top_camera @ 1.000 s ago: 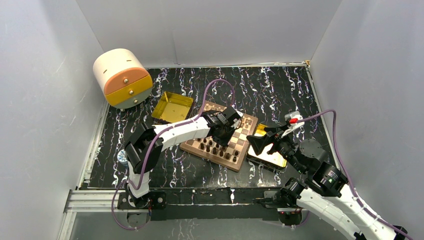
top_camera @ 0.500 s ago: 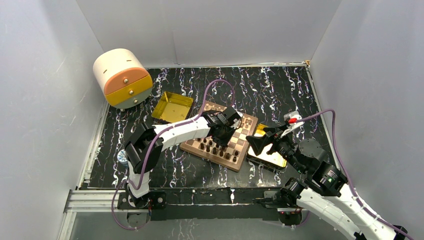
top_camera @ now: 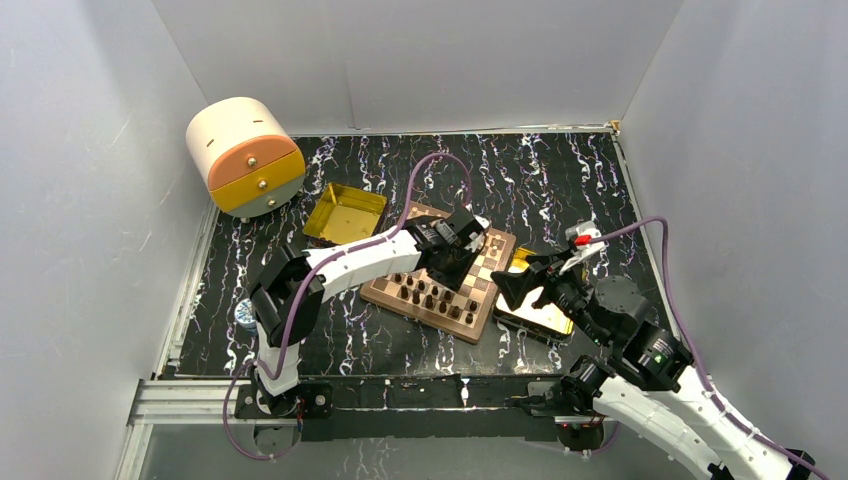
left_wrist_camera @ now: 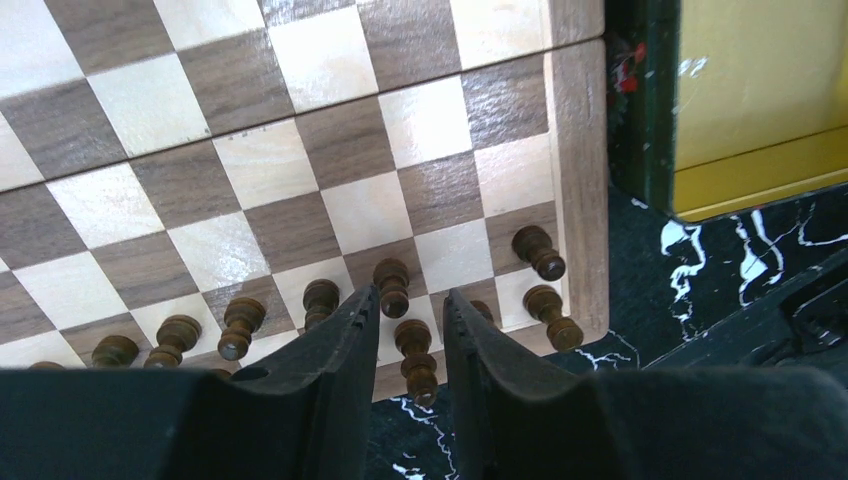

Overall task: Set up the chess pieces on the board
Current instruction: Place the chess piece on the chessboard.

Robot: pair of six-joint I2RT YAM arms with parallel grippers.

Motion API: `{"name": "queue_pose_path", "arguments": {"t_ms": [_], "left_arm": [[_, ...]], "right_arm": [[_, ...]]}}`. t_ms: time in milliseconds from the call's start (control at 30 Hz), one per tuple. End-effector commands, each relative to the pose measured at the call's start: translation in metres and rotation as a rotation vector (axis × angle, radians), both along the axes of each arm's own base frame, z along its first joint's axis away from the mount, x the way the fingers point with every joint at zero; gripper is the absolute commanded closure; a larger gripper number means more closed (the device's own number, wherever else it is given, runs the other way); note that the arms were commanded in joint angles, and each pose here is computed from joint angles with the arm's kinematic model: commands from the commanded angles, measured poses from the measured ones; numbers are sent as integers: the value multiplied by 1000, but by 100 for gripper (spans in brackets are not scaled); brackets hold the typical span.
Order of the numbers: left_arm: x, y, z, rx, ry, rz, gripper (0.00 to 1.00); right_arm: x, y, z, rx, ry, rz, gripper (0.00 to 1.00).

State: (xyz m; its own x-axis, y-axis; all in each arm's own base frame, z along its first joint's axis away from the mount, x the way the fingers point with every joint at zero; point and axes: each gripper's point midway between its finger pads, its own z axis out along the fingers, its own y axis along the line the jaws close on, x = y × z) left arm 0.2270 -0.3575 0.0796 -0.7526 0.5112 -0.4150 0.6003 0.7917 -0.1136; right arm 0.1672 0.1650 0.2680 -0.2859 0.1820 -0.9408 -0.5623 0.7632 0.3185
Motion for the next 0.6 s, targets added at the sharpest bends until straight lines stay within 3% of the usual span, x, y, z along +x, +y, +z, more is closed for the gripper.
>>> {"name": "queue_pose_path", "arguments": {"t_ms": [0,233,400,567], "left_arm": [[23,-5,47,-107,-57,53,71],[96,55,77,-102,-150,264,70],[149,148,103,-91,-275,634,69],[147,212,117,-167,-311,1015,70]], "right_arm": [[6,1,12,19,1,-30,1],[10,6,0,-2,69,-41,1],[11,9,3,7,66,-38,1],[12,10,4,1,56,-33,1]]}}
